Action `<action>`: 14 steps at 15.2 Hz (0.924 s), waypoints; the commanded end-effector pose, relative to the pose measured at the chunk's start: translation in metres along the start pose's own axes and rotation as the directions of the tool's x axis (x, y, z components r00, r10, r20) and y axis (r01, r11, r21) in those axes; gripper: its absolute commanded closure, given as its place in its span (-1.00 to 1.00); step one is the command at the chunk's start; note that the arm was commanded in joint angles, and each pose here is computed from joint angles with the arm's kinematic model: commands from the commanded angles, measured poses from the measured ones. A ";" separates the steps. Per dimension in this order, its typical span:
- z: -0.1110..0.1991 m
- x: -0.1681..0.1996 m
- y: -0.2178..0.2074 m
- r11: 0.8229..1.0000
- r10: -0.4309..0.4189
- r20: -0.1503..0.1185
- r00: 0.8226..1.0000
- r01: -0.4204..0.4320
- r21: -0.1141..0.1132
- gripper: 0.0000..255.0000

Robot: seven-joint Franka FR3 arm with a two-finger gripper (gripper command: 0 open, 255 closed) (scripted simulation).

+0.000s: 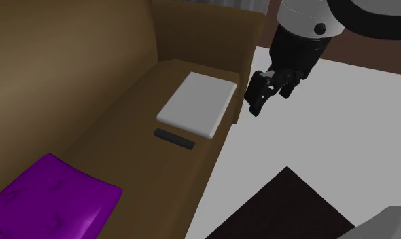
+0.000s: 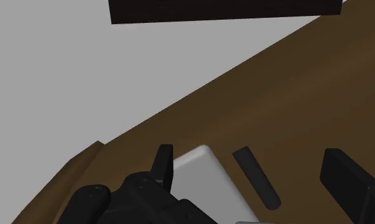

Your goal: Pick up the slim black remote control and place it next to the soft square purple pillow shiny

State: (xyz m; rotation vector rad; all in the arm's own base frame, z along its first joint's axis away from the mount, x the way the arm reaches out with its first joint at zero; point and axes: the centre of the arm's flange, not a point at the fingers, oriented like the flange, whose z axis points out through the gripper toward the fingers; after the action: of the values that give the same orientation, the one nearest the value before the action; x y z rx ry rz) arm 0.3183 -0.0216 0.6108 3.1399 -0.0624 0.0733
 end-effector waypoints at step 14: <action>0.133 0.109 -0.017 0.983 -0.182 0.016 0.983 0.182 0.028 -1.00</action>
State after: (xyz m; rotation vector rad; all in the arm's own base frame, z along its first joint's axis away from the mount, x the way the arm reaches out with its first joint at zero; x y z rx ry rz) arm 0.4269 -0.0087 0.4920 3.1555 0.2038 0.0448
